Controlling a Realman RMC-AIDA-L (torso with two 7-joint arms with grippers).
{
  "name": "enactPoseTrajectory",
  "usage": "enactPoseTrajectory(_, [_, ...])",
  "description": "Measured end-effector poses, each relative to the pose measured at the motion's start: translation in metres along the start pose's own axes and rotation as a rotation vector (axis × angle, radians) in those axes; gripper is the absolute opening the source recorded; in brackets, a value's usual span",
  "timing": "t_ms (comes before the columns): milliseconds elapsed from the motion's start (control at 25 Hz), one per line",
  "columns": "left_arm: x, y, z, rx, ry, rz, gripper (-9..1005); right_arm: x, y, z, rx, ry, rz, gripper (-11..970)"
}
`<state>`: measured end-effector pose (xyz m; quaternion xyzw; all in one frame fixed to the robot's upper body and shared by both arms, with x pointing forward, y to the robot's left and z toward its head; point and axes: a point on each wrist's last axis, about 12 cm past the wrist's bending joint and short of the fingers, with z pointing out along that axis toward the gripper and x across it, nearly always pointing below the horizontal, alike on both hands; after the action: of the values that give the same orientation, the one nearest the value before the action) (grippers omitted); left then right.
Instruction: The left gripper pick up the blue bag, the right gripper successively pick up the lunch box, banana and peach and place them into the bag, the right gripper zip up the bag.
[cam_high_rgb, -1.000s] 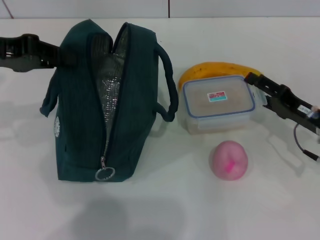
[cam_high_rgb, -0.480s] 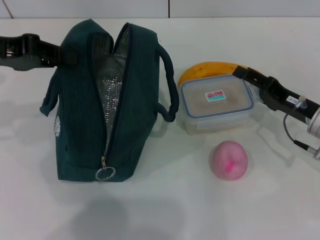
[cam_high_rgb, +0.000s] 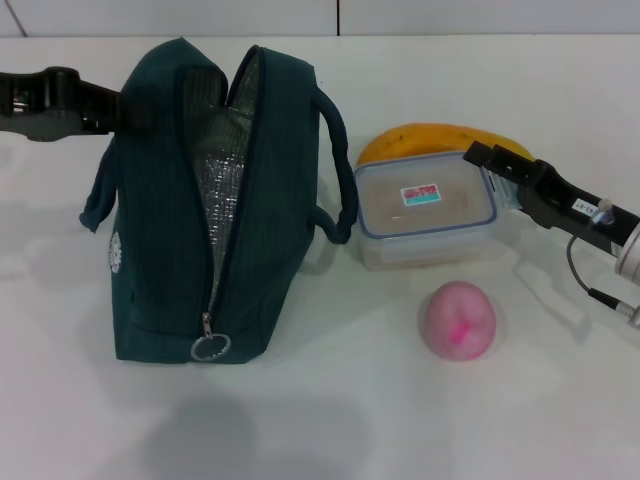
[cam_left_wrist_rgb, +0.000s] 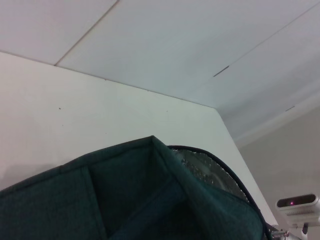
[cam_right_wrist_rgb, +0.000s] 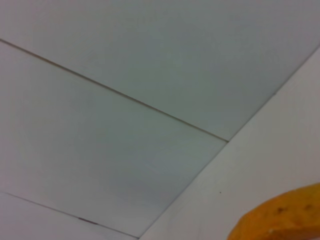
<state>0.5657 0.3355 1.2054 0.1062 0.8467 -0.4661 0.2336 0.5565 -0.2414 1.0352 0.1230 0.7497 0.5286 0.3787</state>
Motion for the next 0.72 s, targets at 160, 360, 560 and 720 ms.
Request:
enactPoseTrajectory(160, [0.0003,0.0001,0.0001,0.0,0.0,0.001,40,0.0014,-0.0024,-0.0039,0.005,-0.007,0.008,567])
enactPoseTrajectory(360, [-0.0003,-0.0003,0.0003,0.001,0.0,0.003,40,0.002,-0.0024,-0.0039,0.005,-0.003,0.001,457])
enactPoseTrajectory(560, [-0.0011,-0.0007,0.0001,0.0,0.0,0.006,40,0.0021,-0.0019,-0.0038,0.001,-0.002,0.0,346])
enactPoseTrajectory(720, [-0.0013,-0.0007,0.0001,0.0,0.0,0.007,40,0.003,-0.0017,-0.0051,-0.005,-0.001,0.002,249])
